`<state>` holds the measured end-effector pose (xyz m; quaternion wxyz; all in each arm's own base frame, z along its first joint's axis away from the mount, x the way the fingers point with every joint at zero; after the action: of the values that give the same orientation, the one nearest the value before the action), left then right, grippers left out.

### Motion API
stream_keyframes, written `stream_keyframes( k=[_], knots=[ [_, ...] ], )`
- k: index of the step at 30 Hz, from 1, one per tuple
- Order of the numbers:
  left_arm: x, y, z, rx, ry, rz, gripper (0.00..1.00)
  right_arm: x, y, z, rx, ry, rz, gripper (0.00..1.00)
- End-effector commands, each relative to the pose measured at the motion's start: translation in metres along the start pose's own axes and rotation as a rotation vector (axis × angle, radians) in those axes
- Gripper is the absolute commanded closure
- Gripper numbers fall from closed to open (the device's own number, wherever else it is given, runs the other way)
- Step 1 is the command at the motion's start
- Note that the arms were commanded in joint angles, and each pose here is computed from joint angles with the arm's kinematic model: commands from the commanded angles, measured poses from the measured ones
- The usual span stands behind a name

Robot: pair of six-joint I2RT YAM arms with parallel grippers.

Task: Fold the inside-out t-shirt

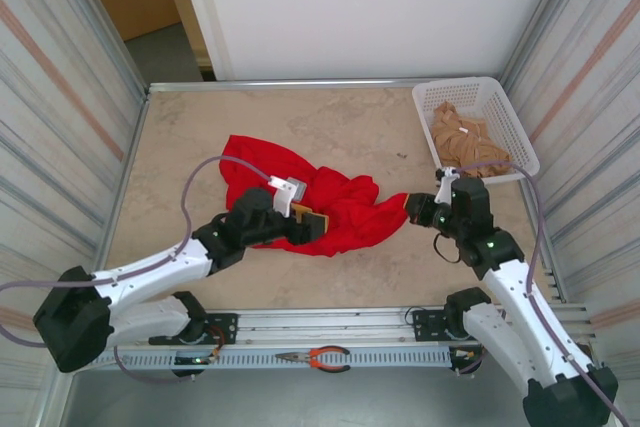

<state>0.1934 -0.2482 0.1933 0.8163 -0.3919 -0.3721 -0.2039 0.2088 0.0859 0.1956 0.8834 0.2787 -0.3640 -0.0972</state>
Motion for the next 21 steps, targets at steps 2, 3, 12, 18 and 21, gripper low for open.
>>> stream_keyframes(
  k=[2,3,12,18,21],
  knots=[
    [0.002,0.021,0.017,0.15,-0.034,0.039,0.34,-0.03,-0.051,-0.006,-0.285,0.12,-0.065,0.39],
    [0.001,0.027,0.02,0.183,-0.025,0.055,0.32,-0.033,-0.049,-0.006,-0.264,0.128,-0.076,0.39],
    [-0.022,0.081,0.036,0.367,0.059,0.236,0.32,-0.068,-0.015,-0.005,-0.113,0.211,-0.09,0.47],
    [-0.028,0.094,0.043,0.41,0.065,0.277,0.32,-0.114,0.002,-0.018,-0.12,0.277,-0.006,0.33],
    [-0.024,0.098,0.052,0.444,0.059,0.299,0.32,-0.122,0.007,-0.028,-0.166,0.265,0.044,0.28]
  ],
)
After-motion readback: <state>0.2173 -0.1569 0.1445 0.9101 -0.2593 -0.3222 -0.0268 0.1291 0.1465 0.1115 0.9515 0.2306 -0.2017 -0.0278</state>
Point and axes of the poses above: each hand's point on the last joint's axis, 136 mm out from that joint toward the fingers, its own z axis back along the fingers, its own y axis along the line the jaws close on, x = y × z, the point moved 5 cm from there along z, back along the fingers, and after that the axes turned 2 degrees about -z, right-handed, at the moved point
